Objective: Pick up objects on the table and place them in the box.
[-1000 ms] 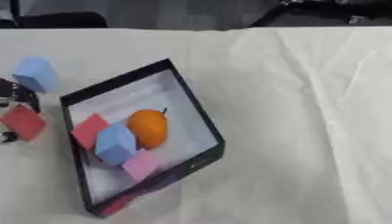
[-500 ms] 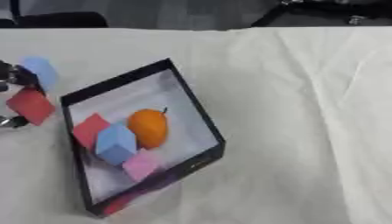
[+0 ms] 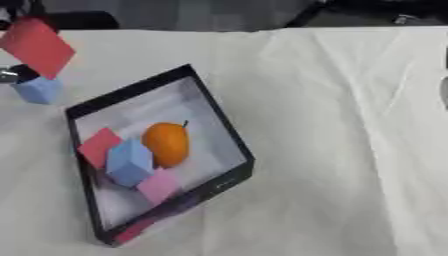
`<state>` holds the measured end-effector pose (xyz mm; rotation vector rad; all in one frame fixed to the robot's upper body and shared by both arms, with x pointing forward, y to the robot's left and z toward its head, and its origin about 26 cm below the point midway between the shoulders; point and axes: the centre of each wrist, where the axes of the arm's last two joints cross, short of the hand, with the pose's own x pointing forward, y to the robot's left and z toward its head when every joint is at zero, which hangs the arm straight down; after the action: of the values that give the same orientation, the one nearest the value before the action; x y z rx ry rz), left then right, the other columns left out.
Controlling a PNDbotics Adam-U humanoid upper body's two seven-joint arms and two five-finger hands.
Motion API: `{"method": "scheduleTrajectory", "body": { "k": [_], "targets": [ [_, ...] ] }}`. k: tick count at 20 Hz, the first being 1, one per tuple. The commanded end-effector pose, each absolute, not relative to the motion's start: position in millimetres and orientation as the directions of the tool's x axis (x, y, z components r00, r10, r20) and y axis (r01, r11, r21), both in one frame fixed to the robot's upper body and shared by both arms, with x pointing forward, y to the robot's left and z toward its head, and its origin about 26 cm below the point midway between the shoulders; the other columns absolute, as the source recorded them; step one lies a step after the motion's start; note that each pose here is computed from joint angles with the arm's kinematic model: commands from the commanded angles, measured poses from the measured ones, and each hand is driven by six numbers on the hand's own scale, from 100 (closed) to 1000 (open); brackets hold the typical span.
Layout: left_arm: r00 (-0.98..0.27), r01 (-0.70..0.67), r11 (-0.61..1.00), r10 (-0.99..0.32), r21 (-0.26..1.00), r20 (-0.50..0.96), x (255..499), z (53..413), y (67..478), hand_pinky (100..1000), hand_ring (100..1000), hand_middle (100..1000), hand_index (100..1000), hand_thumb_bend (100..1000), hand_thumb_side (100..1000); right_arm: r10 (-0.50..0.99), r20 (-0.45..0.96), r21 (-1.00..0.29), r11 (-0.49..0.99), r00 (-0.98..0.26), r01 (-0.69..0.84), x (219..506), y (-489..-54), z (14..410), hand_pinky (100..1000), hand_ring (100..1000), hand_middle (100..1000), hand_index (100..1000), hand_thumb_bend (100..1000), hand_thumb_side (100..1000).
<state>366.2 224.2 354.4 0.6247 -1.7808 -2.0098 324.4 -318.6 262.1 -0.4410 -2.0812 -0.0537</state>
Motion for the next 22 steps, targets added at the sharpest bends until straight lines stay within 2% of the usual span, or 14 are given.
{"method": "scheduleTrajectory", "body": {
  "k": [1,5,10,18,20,21,22],
  "targets": [
    [-0.857,-0.001,-0.113,-0.512,0.994,-0.059,362,365,199,734,648,612,646,100,100,0.323,0.814,-0.165,0.925,-0.483,0.342,323,-322,274,866,761,730,800,100,543],
    [-0.876,0.021,-0.140,-0.480,0.990,-0.050,367,361,165,728,646,609,643,113,100,0.324,0.811,-0.168,0.926,-0.488,0.337,323,-320,275,865,763,732,800,100,537],
    [-0.873,0.068,-0.241,-0.483,0.968,-0.059,385,336,136,724,651,613,644,156,100,0.324,0.809,-0.174,0.929,-0.491,0.326,324,-317,277,866,763,733,800,100,537],
    [-0.862,0.115,-0.361,-0.499,0.925,-0.087,412,285,120,735,668,628,660,223,100,0.315,0.804,-0.164,0.933,-0.505,0.320,324,-314,279,866,763,733,800,100,534],
    [-0.855,0.130,-0.382,-0.510,0.915,-0.091,416,276,121,743,683,644,674,269,100,0.314,0.804,-0.162,0.933,-0.506,0.321,324,-314,279,866,762,733,799,100,535],
    [-0.851,0.138,-0.396,-0.517,0.908,-0.096,417,271,122,752,696,658,689,320,103,0.313,0.804,-0.161,0.933,-0.506,0.322,324,-314,279,866,762,733,799,100,535],
    [-0.847,0.144,-0.408,-0.522,0.901,-0.101,419,267,124,763,712,677,711,359,142,0.313,0.804,-0.161,0.933,-0.506,0.322,324,-314,279,866,762,733,799,100,535]
  ]
}}
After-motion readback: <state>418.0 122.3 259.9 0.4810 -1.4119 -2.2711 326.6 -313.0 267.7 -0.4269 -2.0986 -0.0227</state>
